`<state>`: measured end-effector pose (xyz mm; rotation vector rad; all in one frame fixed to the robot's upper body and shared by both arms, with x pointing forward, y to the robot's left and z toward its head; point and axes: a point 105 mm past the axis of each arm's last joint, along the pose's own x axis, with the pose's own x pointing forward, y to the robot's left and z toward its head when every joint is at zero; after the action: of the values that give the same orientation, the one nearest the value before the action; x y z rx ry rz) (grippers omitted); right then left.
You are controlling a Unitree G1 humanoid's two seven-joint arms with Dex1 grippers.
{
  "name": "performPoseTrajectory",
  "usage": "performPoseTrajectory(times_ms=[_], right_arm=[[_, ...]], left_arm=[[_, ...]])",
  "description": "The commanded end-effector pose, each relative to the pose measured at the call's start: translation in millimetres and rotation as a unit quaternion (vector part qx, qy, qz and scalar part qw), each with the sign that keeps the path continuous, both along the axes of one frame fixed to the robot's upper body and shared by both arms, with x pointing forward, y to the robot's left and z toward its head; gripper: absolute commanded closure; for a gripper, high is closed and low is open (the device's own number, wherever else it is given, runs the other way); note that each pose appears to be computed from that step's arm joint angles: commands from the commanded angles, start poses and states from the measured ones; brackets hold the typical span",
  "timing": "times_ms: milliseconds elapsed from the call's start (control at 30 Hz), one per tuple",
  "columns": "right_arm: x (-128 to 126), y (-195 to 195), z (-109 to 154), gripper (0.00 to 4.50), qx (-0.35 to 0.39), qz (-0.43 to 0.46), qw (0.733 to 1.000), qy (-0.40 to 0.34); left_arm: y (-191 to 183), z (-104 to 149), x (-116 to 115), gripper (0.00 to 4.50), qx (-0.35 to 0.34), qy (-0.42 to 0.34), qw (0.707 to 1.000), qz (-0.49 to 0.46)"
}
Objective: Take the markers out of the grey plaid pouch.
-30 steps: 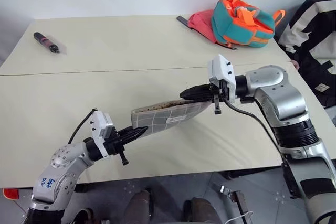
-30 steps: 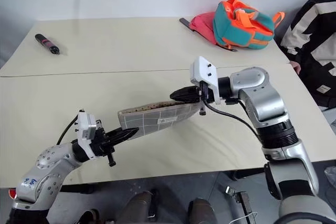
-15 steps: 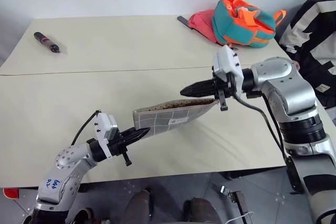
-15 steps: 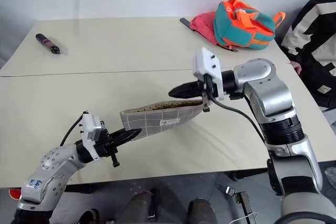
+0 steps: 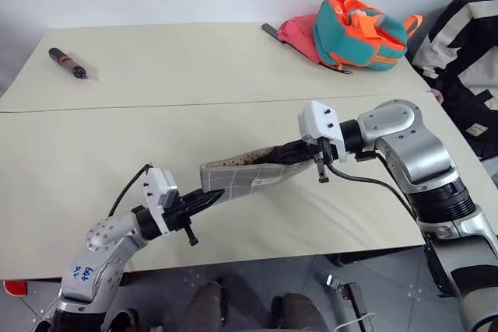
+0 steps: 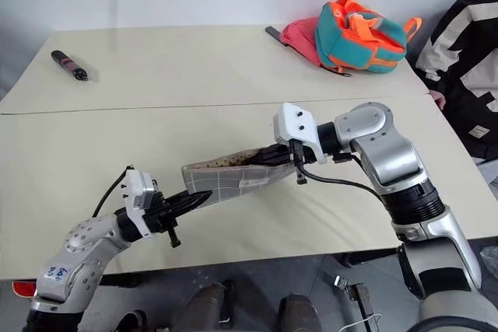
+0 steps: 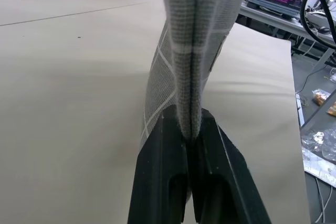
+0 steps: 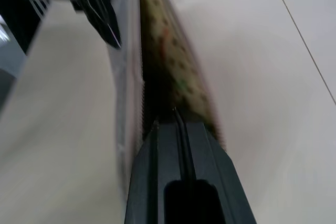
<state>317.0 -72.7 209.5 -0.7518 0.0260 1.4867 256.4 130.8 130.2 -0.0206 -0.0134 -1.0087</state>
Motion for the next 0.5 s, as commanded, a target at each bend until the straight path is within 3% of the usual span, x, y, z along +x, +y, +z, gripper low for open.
performPoseTrajectory(times_ms=[33, 200, 500], right_arm=[[5, 6, -8, 4.47, -0.047, 0.011, 0.997, -0.063], [16, 20, -40, 4.47, -0.096, 0.009, 0.992, -0.084], [27, 24, -49, 4.47, -0.118, -0.001, 0.988, -0.095]], left_arm=[[-1, 2, 2, 4.5, -0.002, -0.015, 1.0, 0.003], [-2, -5, 5, 4.5, -0.02, -0.001, 1.0, 0.013], [-6, -11, 5, 4.5, -0.032, 0.012, 0.999, 0.012]])
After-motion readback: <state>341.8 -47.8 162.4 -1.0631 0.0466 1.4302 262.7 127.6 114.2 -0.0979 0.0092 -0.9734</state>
